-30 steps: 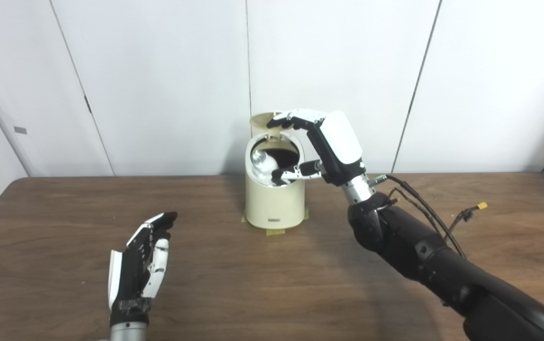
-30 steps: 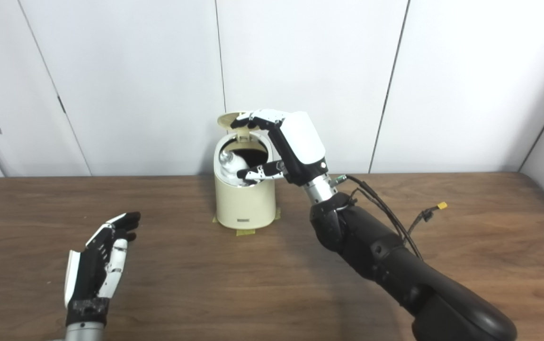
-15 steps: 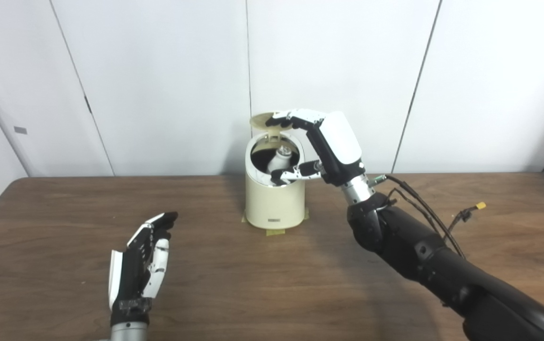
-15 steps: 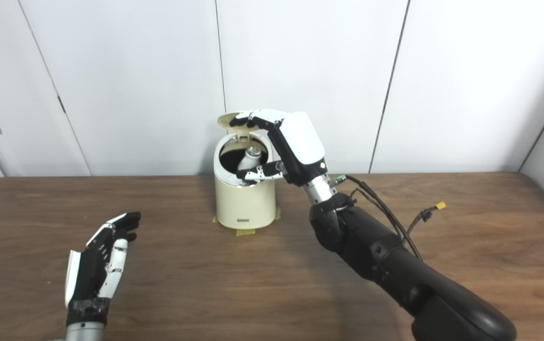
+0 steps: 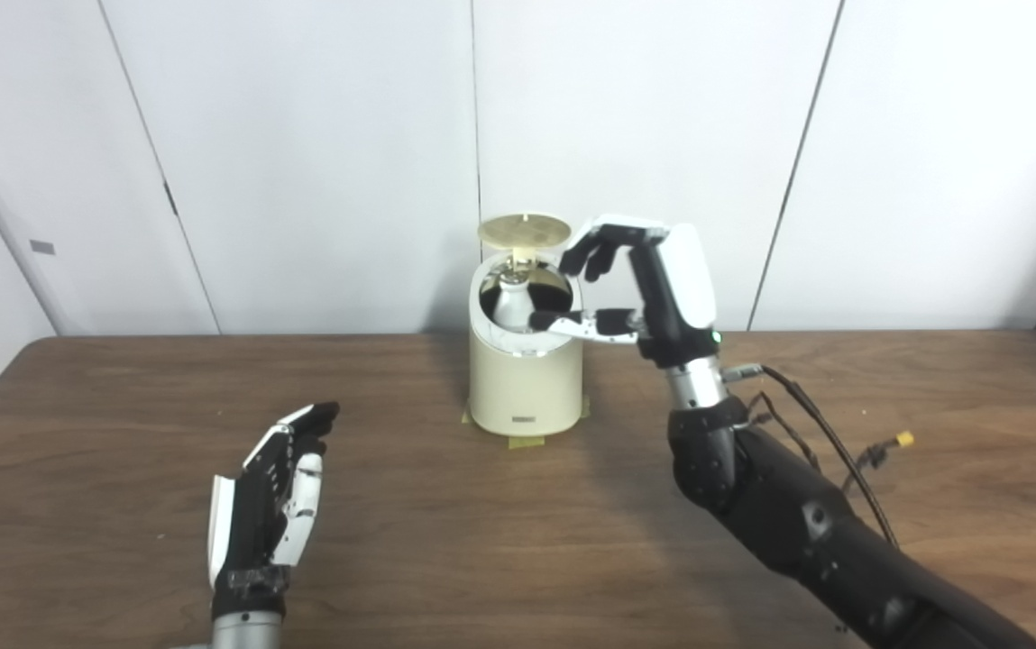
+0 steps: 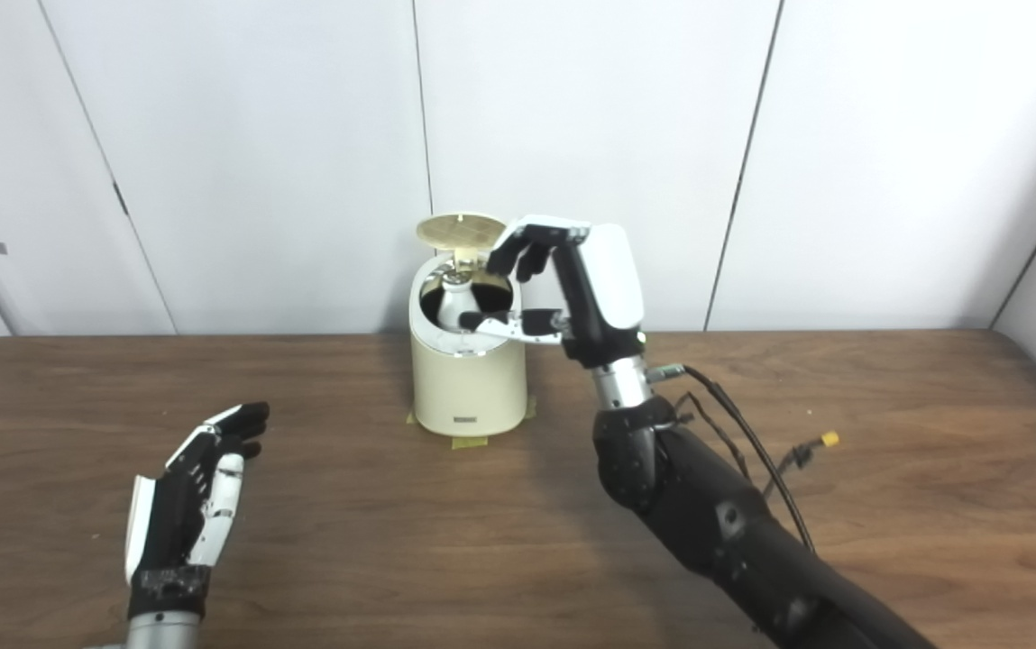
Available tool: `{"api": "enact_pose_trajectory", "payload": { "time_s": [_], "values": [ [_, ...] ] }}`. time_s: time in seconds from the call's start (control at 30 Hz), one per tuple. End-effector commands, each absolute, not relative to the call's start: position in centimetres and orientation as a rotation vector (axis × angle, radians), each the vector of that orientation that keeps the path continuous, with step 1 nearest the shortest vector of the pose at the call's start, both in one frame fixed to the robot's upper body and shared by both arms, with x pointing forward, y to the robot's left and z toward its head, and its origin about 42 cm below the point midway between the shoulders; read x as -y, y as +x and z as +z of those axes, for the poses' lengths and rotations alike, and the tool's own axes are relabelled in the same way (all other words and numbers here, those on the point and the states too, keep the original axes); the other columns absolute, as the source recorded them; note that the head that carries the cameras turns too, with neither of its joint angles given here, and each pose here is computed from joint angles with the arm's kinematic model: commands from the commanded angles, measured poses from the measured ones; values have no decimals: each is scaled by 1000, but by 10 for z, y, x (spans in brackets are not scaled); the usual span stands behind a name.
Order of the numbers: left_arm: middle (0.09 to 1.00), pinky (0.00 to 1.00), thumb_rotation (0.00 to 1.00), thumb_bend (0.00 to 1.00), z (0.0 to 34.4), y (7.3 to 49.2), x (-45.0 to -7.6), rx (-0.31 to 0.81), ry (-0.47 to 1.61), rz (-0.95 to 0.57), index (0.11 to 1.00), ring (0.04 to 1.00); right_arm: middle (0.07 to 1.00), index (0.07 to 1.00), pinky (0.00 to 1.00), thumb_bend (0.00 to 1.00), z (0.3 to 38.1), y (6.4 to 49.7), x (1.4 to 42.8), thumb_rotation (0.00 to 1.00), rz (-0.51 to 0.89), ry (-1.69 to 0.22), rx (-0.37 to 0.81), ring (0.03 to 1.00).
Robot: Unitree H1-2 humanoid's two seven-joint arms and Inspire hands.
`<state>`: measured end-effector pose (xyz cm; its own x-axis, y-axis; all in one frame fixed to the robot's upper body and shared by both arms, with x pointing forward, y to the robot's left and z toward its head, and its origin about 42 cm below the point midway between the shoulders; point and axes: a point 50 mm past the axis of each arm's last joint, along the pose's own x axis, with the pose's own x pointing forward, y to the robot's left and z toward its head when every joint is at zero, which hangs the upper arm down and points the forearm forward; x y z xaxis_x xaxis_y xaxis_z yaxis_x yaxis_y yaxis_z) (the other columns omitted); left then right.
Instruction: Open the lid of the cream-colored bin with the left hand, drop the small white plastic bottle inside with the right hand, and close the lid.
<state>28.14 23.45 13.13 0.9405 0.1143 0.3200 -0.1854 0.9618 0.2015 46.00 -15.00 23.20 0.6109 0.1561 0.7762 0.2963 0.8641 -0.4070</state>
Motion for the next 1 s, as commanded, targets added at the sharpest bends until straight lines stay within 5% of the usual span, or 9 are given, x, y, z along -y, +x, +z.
{"api": "enact_pose_trajectory", "payload": {
  "time_s": [0.0, 0.1, 0.2, 0.23, 0.27, 0.33, 0.63, 0.8, 0.97],
  "values": [
    [793, 763, 747, 165, 100, 270, -213, 229, 198, 125, 770, 798, 482, 470, 336, 524, 255, 461, 159, 8, -123, -487, 987, 366],
    [794, 762, 768, 173, 98, 271, -215, 228, 208, 122, 772, 798, 487, 488, 439, 512, 242, 451, 172, 13, -141, -484, 965, 476],
    [789, 757, 762, 175, 98, 271, -215, 224, 201, 125, 767, 793, 621, 495, 548, 493, 221, 440, 184, 165, -152, -462, 899, 596],
    [789, 758, 755, 173, 99, 271, -216, 223, 198, 125, 767, 794, 661, 615, 582, 552, 215, 435, 187, 455, -159, -456, 884, 630],
    [787, 756, 748, 170, 99, 271, -216, 223, 198, 124, 765, 792, 695, 691, 604, 595, 211, 431, 190, 644, -166, -451, 873, 655],
    [784, 747, 740, 164, 99, 272, -216, 226, 198, 121, 762, 789, 712, 727, 611, 616, 203, 421, 194, 730, -164, -433, 848, 669],
    [782, 745, 733, 169, 100, 273, -219, 221, 204, 122, 759, 788, 713, 724, 595, 418, 172, 374, 212, 618, -139, -319, 699, 685],
    [781, 749, 723, 176, 99, 273, -220, 221, 200, 126, 755, 788, 733, 751, 631, 374, 156, 352, 222, 672, -150, -251, 591, 718],
    [782, 748, 732, 181, 99, 272, -220, 219, 202, 127, 757, 789, 760, 772, 678, 325, 144, 337, 230, 590, -166, -213, 524, 752]
  ]
}}
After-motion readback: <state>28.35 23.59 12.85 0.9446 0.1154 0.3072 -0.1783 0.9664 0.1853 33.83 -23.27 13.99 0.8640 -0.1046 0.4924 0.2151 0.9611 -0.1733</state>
